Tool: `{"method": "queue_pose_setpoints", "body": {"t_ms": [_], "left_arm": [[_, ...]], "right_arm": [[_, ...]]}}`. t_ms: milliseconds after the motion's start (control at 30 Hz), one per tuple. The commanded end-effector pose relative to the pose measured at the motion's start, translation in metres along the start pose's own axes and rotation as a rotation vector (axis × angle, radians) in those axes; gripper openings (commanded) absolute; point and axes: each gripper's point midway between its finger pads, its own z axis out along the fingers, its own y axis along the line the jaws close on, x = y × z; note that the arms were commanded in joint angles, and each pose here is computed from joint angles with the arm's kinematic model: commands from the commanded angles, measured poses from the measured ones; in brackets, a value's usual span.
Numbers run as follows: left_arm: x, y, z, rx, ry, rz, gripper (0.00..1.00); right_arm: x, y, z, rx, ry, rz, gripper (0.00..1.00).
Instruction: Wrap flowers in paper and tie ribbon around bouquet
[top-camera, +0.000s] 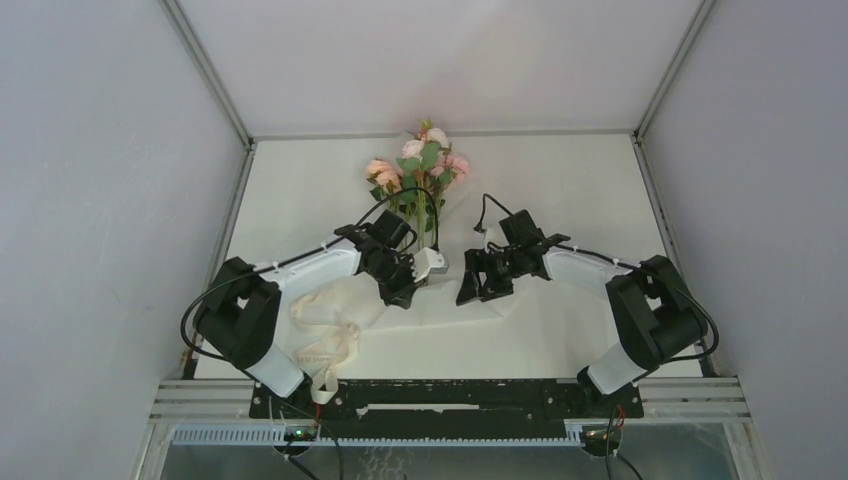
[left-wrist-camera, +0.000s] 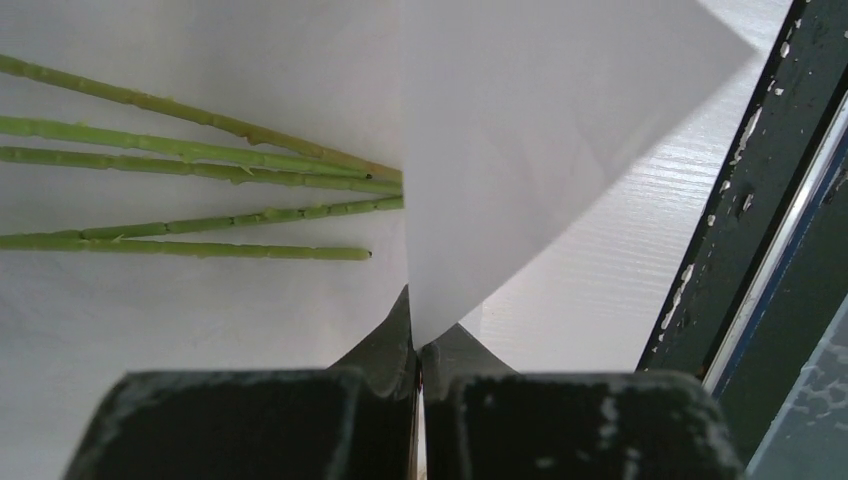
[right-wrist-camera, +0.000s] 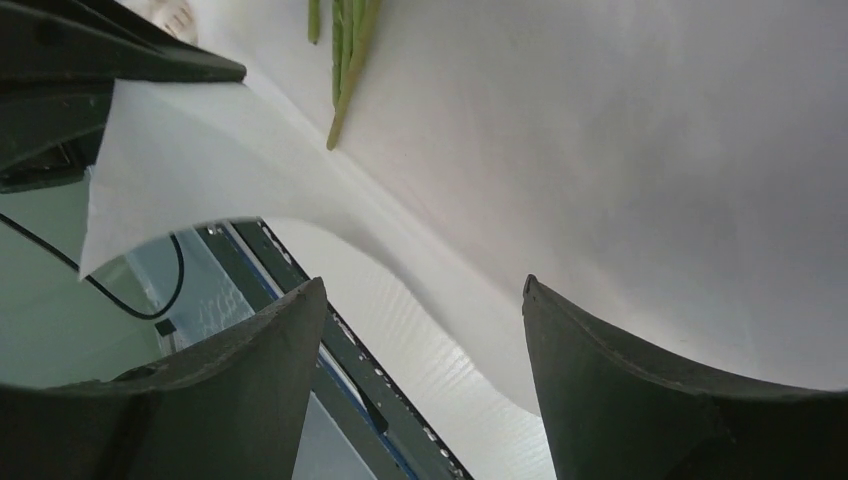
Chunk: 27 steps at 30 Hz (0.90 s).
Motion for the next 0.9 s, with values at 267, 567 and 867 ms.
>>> {"method": "queue_pose_setpoints", "body": {"t_ms": [267, 567, 867], "left_arm": [[-0.008, 0.030, 0.000, -0.081, 0.008, -0.104, 0.05], [0.007, 0.055, -0.028, -0.275, 0.127, -0.220, 0.38], [-0.025, 0.013, -0.064, -0.271, 0.043, -0.117, 0.41]], "right_arm": [[-0.003, -0.015, 0.021, 0.011, -0.041, 0.001, 0.23], [-0.021, -0.019, 0.024, 0.008, -0.104, 0.054, 0.02], [-0.035, -0.020, 0.031, 0.012, -0.112, 0.094, 0.00]]}}
